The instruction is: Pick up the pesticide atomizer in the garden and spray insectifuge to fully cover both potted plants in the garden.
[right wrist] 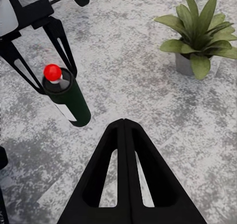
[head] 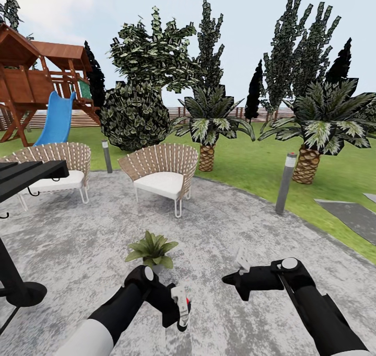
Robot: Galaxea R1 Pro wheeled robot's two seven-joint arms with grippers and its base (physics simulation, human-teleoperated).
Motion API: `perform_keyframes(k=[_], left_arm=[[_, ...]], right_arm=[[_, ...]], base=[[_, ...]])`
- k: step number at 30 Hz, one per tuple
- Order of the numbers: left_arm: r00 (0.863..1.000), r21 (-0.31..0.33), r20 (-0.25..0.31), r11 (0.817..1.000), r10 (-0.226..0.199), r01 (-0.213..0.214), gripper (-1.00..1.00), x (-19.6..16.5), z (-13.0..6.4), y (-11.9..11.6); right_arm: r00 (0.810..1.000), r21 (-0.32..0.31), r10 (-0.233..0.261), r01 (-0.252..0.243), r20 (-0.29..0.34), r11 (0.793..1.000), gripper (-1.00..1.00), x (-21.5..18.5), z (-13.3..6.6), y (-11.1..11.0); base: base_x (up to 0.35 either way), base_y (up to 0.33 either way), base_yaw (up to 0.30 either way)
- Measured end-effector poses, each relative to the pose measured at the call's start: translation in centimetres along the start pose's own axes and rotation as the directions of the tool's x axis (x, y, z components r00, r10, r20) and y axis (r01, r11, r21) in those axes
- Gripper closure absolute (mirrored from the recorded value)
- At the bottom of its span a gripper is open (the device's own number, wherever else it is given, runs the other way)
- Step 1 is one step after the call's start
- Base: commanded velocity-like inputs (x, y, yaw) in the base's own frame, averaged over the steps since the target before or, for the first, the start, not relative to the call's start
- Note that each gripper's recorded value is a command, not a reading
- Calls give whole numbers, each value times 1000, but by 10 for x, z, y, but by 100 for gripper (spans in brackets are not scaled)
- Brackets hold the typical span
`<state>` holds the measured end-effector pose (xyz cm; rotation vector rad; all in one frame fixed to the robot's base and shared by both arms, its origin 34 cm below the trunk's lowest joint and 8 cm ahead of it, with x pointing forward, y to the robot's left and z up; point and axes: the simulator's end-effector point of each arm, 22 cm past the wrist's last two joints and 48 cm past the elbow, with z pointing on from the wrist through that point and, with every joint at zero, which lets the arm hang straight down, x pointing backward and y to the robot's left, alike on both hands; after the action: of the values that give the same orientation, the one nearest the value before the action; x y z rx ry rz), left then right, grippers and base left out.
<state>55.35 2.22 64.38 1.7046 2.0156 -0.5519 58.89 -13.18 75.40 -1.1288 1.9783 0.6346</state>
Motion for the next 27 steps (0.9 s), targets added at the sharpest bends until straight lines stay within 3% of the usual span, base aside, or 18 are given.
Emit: perform_keyframes(k=[12, 17, 27], left_arm=[[1000, 3, 18, 1000, 10, -10, 100, -14, 3, -3], [1000, -4, 7, 1000, 18, -18, 100, -15, 4, -2], [1000, -3, 7, 1000, 21, -21, 100, -14, 4, -3]], right_arm=[[1000, -13, -2, 3, 15, 1000, 100, -7, 5, 7], [999, -127, -1, 6, 40, 992, 100, -19, 13, 38], [999, -144, 0, 7, 46, 990, 100, -22, 15, 43]], base=[[0, 0, 0], [0, 0, 0], [0, 0, 0]])
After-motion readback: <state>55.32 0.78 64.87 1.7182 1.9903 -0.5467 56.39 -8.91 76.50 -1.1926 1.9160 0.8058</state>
